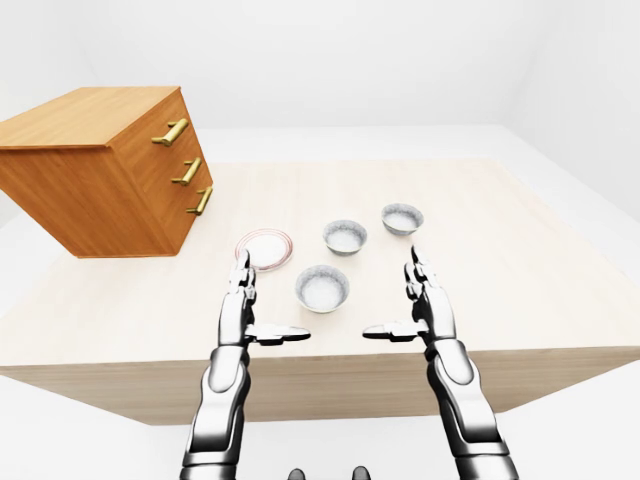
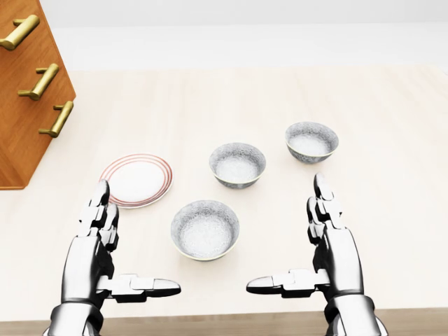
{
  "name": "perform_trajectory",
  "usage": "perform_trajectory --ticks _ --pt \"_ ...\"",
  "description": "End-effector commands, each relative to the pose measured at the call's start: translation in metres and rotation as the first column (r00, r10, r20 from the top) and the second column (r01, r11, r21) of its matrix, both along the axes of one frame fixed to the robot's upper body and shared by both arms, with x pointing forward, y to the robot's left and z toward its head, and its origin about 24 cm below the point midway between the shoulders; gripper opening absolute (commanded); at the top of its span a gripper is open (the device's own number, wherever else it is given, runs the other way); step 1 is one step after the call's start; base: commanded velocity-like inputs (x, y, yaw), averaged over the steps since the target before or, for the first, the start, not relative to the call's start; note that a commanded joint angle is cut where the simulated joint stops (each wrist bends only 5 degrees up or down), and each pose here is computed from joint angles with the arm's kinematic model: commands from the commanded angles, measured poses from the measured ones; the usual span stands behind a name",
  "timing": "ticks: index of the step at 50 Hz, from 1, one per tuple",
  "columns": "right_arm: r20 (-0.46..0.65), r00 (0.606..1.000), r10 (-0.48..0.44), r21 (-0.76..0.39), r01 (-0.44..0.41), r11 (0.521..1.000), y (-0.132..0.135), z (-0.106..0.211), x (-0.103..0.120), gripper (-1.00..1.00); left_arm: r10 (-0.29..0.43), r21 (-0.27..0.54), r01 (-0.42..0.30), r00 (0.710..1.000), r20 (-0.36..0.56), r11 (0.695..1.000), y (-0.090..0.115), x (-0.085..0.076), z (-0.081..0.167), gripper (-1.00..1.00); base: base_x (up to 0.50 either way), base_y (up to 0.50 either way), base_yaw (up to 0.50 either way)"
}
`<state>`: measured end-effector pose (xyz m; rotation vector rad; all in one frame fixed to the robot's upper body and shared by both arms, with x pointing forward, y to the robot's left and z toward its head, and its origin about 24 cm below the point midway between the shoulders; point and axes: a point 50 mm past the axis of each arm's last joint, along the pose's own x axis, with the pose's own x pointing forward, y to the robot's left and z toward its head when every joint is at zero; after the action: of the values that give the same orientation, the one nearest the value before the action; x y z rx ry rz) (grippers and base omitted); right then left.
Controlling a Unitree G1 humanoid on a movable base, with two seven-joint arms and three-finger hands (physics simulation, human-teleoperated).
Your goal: Stack the bowl at the front on the bowl in the middle.
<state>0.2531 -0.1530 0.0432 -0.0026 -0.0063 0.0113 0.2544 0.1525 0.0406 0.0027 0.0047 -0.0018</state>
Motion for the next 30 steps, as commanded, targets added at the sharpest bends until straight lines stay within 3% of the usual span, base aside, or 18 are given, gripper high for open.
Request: perform_trajectory --ticks 1,20,30 --pt "0.018 0.999 0.034 -0.008 -0.034 0.999 -0.0054 0.0057 -0.0010 1.00 -0.006 0.010 0.006 1.000 -0.009 1.000 0.0052 0.0004 -0.0001 1.00 0.00 0.00 0.00" --pt "0.043 0.998 0.056 -0.019 -0.055 0.998 -0.0067 0.0151 0.0004 1.00 -0.007 0.014 0.007 1.000 -0.016 1.000 0.0061 0.0016 -0.0022 1.00 0.00 0.00 0.00" --pt "0.026 0.998 0.061 -0.023 -0.060 0.998 -0.0084 0.0102 0.0004 1.00 -0.002 0.024 0.003 1.000 -0.022 1.000 0.0047 0.0023 -0.0071 1.00 -0.19 -0.47 0.00"
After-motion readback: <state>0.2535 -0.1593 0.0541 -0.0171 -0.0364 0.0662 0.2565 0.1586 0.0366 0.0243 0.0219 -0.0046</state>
